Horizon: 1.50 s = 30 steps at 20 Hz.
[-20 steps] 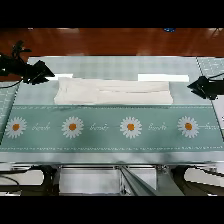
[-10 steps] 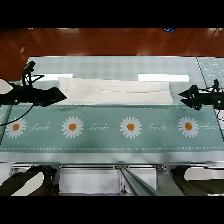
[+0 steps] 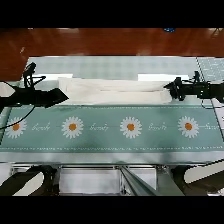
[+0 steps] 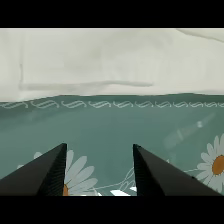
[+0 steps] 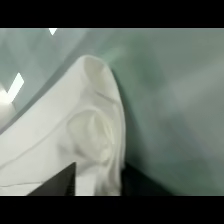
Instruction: Fold the shirts.
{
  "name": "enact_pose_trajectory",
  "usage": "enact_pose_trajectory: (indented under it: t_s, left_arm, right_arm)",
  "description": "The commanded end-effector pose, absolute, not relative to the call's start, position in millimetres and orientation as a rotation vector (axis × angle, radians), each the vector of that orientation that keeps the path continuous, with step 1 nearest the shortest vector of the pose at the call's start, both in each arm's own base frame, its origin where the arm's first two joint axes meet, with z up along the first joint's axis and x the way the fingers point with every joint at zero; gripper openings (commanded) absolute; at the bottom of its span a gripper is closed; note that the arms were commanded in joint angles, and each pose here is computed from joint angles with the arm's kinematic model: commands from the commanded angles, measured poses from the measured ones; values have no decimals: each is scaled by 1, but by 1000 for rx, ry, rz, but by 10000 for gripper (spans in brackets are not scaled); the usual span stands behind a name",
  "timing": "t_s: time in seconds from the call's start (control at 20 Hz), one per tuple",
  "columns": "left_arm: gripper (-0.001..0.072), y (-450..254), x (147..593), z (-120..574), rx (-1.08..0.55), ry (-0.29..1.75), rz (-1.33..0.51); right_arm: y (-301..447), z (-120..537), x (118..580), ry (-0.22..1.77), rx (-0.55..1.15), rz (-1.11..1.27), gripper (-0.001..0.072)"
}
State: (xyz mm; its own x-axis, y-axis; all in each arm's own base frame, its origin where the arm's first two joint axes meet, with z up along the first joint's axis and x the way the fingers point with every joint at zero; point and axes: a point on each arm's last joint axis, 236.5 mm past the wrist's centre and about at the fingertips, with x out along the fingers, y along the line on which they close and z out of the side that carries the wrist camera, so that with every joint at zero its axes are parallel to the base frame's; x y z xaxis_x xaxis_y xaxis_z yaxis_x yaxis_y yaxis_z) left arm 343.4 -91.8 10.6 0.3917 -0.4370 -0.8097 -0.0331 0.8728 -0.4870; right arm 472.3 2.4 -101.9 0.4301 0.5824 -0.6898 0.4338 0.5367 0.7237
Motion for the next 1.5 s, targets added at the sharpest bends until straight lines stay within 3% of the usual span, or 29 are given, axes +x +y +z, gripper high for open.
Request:
enact_pose_trajectory:
  t_s: [0.0, 0.05, 0.15, 0.3, 0.35, 0.4, 0.45, 0.8, 1.1, 1.3, 1.45]
  left_arm:
    - [508, -98, 345, 12, -460, 1138, -281]
    - [508, -98, 346, 12, -459, 1133, -280]
    - [507, -98, 347, 12, -459, 1132, -279]
    - [502, -99, 345, 12, -460, 1139, -282]
    - [339, -99, 343, 12, -459, 1146, -286]
    - [47, -100, 341, 11, -459, 1155, -290]
    - [28, -104, 340, 11, -447, 1157, -303]
    - [27, -210, 342, 32, -453, 1102, -543]
    - [27, -353, 343, 11, -255, 1175, -819]
    - [27, -441, 298, -31, -149, 1347, -1006]
    - [27, -500, 248, -47, -194, 1449, -1116]
  right_arm:
    - [28, -97, 494, 1183, 1045, 160, 74]
    - [32, -92, 495, 1183, 1017, 198, 21]
    - [41, -78, 487, 1214, 997, 261, 20]
    - [29, -49, 465, 1242, 828, 271, 20]
    - [23, -34, 457, 1237, 758, 259, 20]
    - [19, -18, 449, 1221, 702, 249, 20]
    - [14, -1, 439, 1197, 648, 232, 20]
    - [27, 90, 332, 1040, 483, 195, 20]
    - [57, 150, 247, 907, 475, 210, 20]
    - [69, 173, 216, 836, 492, 212, 20]
    - [72, 172, 210, 850, 494, 217, 20]
